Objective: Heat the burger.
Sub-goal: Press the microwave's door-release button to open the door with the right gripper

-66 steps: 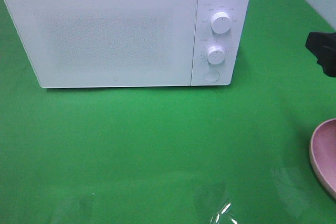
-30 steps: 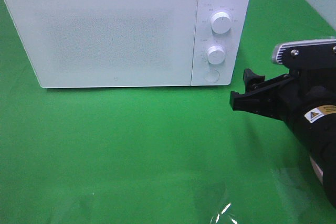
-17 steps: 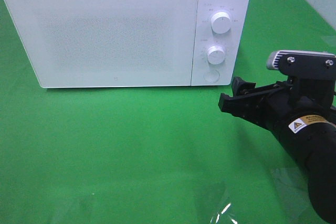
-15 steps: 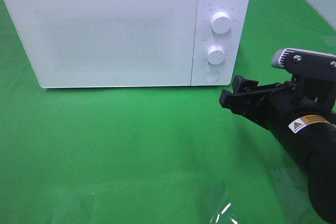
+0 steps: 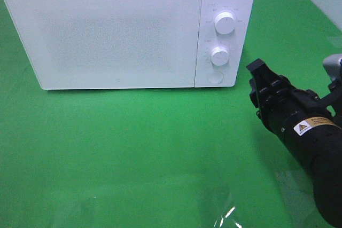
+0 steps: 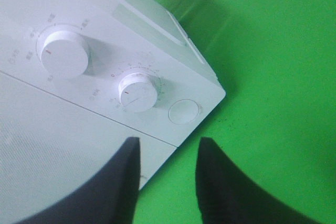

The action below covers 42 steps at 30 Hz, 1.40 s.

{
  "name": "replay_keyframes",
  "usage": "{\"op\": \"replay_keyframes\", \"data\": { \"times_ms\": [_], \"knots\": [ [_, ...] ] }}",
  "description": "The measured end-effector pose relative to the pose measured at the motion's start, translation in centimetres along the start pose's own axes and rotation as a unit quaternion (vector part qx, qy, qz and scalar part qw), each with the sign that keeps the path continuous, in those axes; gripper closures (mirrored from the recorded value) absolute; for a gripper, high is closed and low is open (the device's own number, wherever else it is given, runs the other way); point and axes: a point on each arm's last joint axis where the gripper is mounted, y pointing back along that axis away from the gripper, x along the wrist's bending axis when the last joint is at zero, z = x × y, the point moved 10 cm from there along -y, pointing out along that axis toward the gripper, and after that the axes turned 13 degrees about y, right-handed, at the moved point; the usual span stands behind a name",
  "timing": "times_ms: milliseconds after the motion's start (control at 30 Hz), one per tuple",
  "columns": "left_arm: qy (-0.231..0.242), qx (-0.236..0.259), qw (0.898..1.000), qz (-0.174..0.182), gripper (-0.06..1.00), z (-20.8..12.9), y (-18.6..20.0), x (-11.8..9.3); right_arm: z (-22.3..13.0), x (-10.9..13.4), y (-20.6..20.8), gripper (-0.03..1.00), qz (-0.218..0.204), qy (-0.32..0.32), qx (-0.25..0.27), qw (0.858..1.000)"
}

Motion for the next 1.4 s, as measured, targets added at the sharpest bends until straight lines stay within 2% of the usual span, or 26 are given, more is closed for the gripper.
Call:
{"op": "replay_keyframes", "data": {
  "times_ms": [33, 67, 100, 167, 200, 267, 500, 867, 1167, 1233, 1333, 1400],
  "knots": [
    [0.000, 0.000, 1.000, 0.000, 0.09, 0.0, 0.0, 0.0, -0.2, 0.1, 0.0, 0.70, 0.003, -0.043, 0.005, 0.999],
    [0.000, 0.000, 1.000, 0.000, 0.09, 0.0, 0.0, 0.0, -0.2, 0.1, 0.0, 0.70, 0.003, -0.043, 0.005, 0.999],
    [0.000, 0.000, 1.000, 0.000, 0.09, 0.0, 0.0, 0.0, -0.5, 0.3, 0.0, 0.80, 0.006, -0.067, 0.013, 0.998],
    [0.000, 0.000, 1.000, 0.000, 0.09, 0.0, 0.0, 0.0, -0.6, 0.4, 0.0, 0.84, 0.010, -0.073, 0.017, 0.997],
    [0.000, 0.000, 1.000, 0.000, 0.09, 0.0, 0.0, 0.0, -1.0, 0.6, 0.0, 0.93, 0.013, -0.085, 0.028, 0.996],
    [0.000, 0.000, 1.000, 0.000, 0.09, 0.0, 0.0, 0.0, -1.2, 0.7, 0.1, 0.96, 0.014, -0.099, 0.034, 0.994],
    [0.000, 0.000, 1.000, 0.000, 0.09, 0.0, 0.0, 0.0, -2.4, 0.1, -0.3, 0.96, -0.001, -0.137, 0.049, 0.989],
    [0.000, 0.000, 1.000, 0.000, 0.09, 0.0, 0.0, 0.0, -4.0, 0.8, -2.8, 0.96, -0.006, -0.156, 0.064, 0.986],
    [0.000, 0.000, 1.000, 0.000, 0.09, 0.0, 0.0, 0.0, -4.3, 0.1, -5.5, 0.96, -0.036, -0.227, 0.064, 0.971],
    [0.000, 0.000, 1.000, 0.000, 0.09, 0.0, 0.0, 0.0, -4.6, -0.2, -6.6, 0.96, -0.045, -0.254, 0.068, 0.964],
    [0.000, 0.000, 1.000, 0.000, 0.09, 0.0, 0.0, 0.0, -4.6, -0.2, -6.8, 0.96, -0.045, -0.262, 0.067, 0.962],
    [0.000, 0.000, 1.000, 0.000, 0.09, 0.0, 0.0, 0.0, -4.4, 0.1, -7.8, 0.96, -0.042, -0.286, 0.067, 0.955]
  ]
}}
